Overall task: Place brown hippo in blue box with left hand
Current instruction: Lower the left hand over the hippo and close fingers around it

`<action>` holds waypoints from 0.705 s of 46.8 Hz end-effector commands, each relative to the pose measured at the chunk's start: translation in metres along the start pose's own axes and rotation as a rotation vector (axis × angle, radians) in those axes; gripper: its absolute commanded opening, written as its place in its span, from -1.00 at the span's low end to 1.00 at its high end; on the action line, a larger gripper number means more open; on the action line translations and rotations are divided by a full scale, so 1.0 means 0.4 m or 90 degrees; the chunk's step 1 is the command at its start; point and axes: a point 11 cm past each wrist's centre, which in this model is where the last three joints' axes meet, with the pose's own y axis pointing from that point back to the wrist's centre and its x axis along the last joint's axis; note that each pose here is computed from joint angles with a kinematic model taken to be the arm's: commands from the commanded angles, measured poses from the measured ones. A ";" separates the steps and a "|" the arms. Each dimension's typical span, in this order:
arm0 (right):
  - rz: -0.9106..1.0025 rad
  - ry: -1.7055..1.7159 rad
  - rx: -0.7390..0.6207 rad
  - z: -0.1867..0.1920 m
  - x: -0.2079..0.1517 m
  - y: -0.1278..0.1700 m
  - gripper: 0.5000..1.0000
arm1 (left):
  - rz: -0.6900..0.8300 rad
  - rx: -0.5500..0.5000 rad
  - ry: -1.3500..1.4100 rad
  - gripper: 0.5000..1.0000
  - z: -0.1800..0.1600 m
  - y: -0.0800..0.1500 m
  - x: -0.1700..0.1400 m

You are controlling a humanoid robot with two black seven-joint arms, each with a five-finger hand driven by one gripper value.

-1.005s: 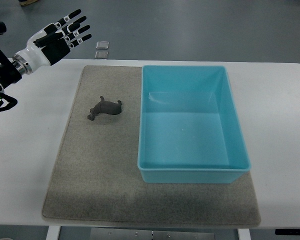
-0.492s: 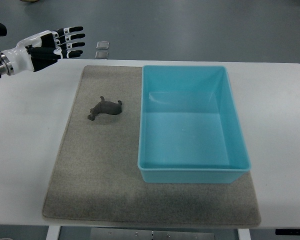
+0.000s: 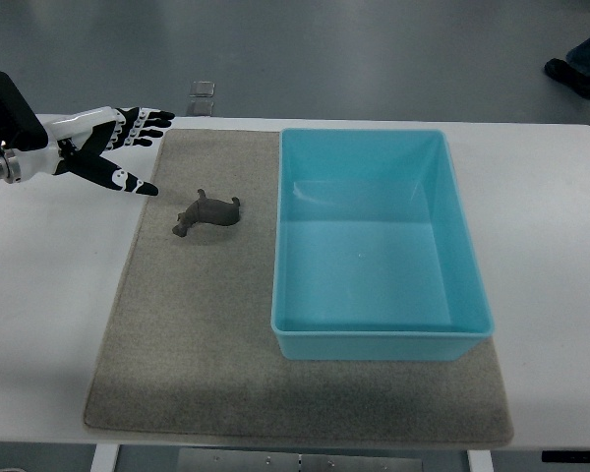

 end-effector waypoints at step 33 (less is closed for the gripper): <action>0.001 0.000 0.000 0.000 0.001 0.000 0.74 | -0.034 0.032 -0.318 0.97 0.024 -0.125 -0.125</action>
